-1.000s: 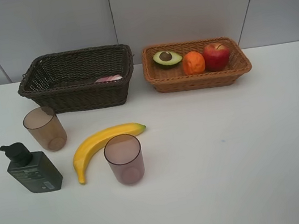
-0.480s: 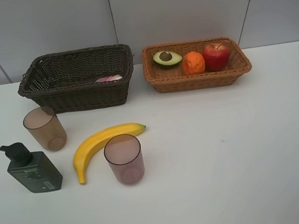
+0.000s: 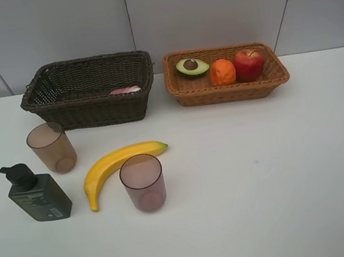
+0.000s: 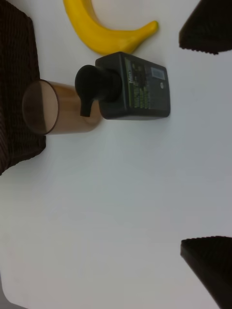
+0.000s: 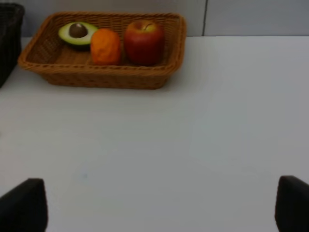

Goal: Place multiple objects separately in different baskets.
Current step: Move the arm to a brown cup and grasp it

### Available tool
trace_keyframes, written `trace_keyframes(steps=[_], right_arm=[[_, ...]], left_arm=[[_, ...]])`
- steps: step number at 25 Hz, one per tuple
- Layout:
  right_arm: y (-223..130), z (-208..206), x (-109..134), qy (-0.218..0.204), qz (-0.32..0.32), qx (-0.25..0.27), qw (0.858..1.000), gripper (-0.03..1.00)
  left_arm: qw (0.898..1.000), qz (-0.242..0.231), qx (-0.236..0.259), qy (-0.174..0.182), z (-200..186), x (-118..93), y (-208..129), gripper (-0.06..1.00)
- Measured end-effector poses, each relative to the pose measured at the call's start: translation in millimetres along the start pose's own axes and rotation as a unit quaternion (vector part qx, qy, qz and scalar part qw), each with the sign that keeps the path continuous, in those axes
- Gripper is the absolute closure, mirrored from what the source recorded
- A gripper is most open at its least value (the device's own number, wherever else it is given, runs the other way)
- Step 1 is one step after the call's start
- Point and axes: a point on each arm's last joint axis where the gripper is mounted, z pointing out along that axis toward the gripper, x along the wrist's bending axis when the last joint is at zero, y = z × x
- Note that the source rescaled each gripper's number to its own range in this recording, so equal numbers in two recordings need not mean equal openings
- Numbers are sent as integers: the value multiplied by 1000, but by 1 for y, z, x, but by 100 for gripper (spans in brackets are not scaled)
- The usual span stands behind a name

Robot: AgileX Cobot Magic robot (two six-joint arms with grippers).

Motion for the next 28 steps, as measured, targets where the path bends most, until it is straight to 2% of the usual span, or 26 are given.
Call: trace_keyframes(steps=[4, 8, 28], right_arm=[[0, 0, 0, -29, 13, 1, 999, -2], [0, 0, 1, -38, 17, 1, 999, -2], [0, 0, 1, -38, 17, 1, 999, -2]], left_arm=[[1000, 0, 0, 0, 0, 0, 0, -6], [1000, 0, 0, 0, 0, 0, 0, -6], [1000, 0, 0, 0, 0, 0, 0, -6]])
